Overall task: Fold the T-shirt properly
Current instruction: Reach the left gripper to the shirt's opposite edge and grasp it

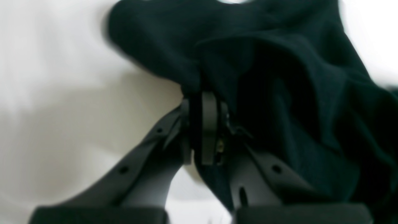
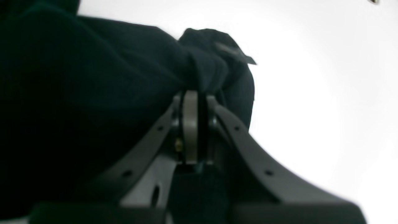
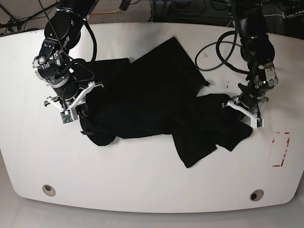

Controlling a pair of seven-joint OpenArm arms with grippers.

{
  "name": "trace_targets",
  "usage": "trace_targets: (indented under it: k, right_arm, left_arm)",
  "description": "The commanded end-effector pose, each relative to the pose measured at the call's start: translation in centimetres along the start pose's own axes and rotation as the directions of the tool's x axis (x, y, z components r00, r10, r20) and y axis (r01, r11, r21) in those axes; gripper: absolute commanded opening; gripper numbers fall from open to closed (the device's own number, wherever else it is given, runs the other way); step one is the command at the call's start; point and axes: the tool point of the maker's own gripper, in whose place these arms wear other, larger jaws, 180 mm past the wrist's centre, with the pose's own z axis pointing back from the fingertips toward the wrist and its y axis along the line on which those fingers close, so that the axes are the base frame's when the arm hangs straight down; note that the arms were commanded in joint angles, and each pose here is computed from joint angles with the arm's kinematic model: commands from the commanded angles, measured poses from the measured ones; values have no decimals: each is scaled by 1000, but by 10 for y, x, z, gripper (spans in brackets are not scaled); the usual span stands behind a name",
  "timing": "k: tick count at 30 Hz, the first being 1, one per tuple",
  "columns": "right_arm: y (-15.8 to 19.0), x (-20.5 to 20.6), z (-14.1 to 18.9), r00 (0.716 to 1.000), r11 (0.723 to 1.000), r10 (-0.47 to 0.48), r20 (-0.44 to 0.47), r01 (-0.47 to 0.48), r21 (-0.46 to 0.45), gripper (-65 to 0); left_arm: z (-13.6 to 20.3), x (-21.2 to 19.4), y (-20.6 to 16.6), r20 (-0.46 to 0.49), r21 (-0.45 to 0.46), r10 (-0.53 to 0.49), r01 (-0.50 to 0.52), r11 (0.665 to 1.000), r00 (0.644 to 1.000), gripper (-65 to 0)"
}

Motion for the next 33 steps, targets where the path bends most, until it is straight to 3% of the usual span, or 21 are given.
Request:
trace_targets:
  k: [1,4,10,13,21,27,33]
  right_arm:
    - [-2,16,3,998,1000,16,56,-16,-4,-650]
    - [-1,15,2,998,1000,13,54,-13,-2,-650]
    - [0,12,-1,999,1000,1,47,-1,6,-650]
    - [4,12,-3,999,1000,-13,50,12,14,-650]
    - [6,12,-3,999,1000,-20,51,19,18,-650]
    - [7,12,-3,998,1000,-19,52,18,19,-650]
    - [6,13,-3,998,1000,-19,54,18,19,-650]
  left_arm:
    - [16,11,3,50,11,-39,39,999,998,-650]
    - [27,0,3,38,14,-55,55,998,998,-618]
    - [40,-12,2,25,18,-69,69,997,997,-343]
    - [50,-13,11,34,45,-59,58,997,998,-264]
    - [69,2,35,105,64,-5,-2,998,994,-249]
    - [56,24,55,122,75,-23,14,997,992,-249]
    - [31,37,73,114,79,28,-37,996,993,-249]
